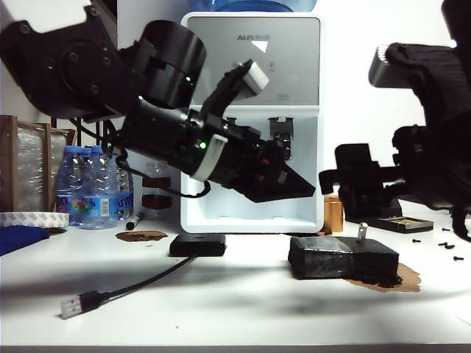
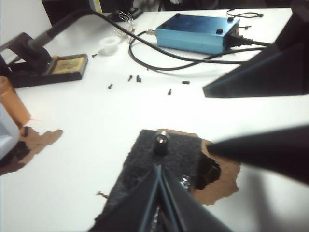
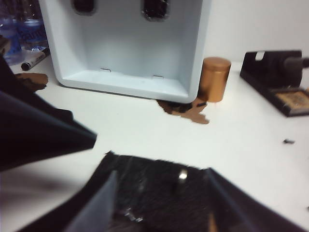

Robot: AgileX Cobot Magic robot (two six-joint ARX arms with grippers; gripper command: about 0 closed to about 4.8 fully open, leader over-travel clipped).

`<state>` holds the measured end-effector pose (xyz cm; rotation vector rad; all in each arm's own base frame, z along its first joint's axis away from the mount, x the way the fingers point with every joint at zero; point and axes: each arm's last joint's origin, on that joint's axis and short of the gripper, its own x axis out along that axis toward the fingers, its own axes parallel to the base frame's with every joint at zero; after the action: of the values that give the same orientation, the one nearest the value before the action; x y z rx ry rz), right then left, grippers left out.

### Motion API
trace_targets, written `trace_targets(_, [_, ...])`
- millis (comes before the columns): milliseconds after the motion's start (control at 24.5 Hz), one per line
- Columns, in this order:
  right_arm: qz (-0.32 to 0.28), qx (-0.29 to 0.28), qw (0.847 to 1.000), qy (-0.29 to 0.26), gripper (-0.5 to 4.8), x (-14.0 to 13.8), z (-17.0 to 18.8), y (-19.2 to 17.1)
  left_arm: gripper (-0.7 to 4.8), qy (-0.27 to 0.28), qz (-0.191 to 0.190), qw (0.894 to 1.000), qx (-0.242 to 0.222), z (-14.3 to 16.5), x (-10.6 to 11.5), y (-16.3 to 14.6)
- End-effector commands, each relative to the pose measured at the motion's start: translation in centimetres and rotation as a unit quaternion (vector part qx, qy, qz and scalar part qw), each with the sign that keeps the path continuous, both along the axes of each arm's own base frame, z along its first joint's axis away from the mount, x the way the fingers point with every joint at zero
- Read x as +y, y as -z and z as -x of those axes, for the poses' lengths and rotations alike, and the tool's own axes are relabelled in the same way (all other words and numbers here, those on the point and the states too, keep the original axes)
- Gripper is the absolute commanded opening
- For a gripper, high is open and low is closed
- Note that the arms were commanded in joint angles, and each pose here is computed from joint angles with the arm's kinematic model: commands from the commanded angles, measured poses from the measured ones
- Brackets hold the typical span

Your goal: Take the USB flash drive out of the black sponge and insert it into the slot on top of the black USB adpator box.

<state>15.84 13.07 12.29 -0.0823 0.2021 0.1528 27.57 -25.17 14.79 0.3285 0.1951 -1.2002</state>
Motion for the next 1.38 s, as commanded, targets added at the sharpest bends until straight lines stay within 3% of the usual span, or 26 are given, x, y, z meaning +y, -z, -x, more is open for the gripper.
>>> trace_targets(41, [-0.005, -0.019, 1.0, 0.004, 2.85, 0.1, -0.1, -0.4, -0.04, 0.015, 0.004, 1.0, 0.002, 0.0, -0.2, 0.1])
trace_targets(163, [-0.019, -0.016, 1.0, 0.017, 2.36, -0.1, -0.2, -0.4, -0.04, 0.025, 0.001, 1.0, 0.01, 0.0, -0.3, 0.6])
trace_targets(407, [-0.029, 0.002, 0.999, 0.027, 2.36, -0.4, -0.5, 0.2, -0.04, 0.011, -0.022, 0.999, 0.03, -0.4, -0.1, 3.0])
trace_targets(774, [-0.024, 0.027, 0.999, 0.018, 2.38, 0.7, -2.2, 1.3, -0.04, 0.013, -0.007, 1.0, 0.014, -0.7, -0.5, 2.5])
trace_targets(1059, [-0.021, 0.03, 0.998, 0.049, 2.38, -0.2, -3.3, 1.5, -0.04, 0.012, -0.006, 1.0, 0.009, -1.1, -1.2, 3.1])
trace_targets(1385, [-0.039, 0.05, 0.998, 0.002, 2.38, -0.9, -4.9, 2.0, -0.04, 0.001, -0.019, 1.0, 0.019, -2.3, -2.1, 3.5])
